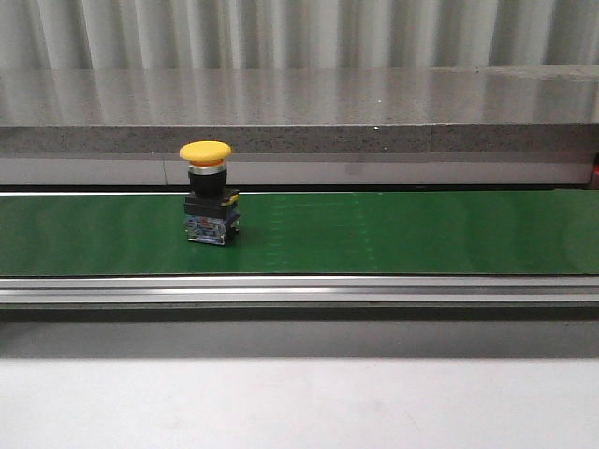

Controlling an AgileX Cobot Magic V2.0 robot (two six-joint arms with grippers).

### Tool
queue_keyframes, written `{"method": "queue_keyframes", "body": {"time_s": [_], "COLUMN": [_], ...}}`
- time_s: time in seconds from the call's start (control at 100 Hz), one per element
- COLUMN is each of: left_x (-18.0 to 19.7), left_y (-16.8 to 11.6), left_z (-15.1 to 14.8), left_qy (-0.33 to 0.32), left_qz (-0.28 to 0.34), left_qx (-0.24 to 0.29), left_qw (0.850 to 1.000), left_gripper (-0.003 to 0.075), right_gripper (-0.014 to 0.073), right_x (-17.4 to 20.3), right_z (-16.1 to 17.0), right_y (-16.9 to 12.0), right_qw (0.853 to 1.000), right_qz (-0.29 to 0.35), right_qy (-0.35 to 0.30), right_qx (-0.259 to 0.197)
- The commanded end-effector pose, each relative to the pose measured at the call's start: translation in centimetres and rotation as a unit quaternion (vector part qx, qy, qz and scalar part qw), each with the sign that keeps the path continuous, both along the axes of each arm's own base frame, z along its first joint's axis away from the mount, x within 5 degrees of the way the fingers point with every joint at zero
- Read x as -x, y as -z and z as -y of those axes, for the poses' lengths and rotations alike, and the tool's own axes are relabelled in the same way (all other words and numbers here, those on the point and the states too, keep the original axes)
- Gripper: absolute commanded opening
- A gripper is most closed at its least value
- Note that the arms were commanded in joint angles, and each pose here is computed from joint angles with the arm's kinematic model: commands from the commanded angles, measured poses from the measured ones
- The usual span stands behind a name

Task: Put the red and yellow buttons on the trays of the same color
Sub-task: 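Lower the red button into the red tray and open the right gripper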

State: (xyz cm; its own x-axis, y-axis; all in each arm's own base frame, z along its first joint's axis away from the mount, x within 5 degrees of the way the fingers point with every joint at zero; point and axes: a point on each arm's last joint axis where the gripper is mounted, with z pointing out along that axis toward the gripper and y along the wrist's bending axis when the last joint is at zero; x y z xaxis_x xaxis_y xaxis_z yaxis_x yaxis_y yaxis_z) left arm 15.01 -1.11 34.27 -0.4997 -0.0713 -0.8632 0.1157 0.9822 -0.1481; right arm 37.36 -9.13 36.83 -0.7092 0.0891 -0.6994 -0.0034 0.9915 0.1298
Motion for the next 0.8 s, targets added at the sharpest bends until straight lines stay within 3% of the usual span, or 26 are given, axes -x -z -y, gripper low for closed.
{"method": "queue_keyframes", "body": {"time_s": [0.0,0.13,0.3,0.79], "left_x": [-0.2,-0.2,-0.2,-0.2], "left_y": [-1.5,-1.5,-1.5,-1.5], "left_z": [0.0,0.0,0.0,0.0], "left_qy": [-0.008,-0.008,-0.008,-0.008], "left_qz": [0.047,0.047,0.047,0.047], "left_qx": [0.012,0.012,0.012,0.012], "left_qw": [0.999,0.999,0.999,0.999], "left_gripper": [-0.002,-0.002,-0.002,-0.002], "right_gripper": [0.0216,0.0216,0.0216,0.0216], "right_x": [0.1,-1.5,-3.4,-6.8], "right_z": [3.9,8.5,12.8,16.0], "right_y": [-2.7,-2.0,1.0,9.1], "right_qw": [0.996,0.989,0.986,0.983], "right_qz": [0.062,0.084,0.068,0.034], "right_qy": [0.065,0.12,0.152,0.179], "right_qx": [0.006,0.013,0.008,0.008]}}
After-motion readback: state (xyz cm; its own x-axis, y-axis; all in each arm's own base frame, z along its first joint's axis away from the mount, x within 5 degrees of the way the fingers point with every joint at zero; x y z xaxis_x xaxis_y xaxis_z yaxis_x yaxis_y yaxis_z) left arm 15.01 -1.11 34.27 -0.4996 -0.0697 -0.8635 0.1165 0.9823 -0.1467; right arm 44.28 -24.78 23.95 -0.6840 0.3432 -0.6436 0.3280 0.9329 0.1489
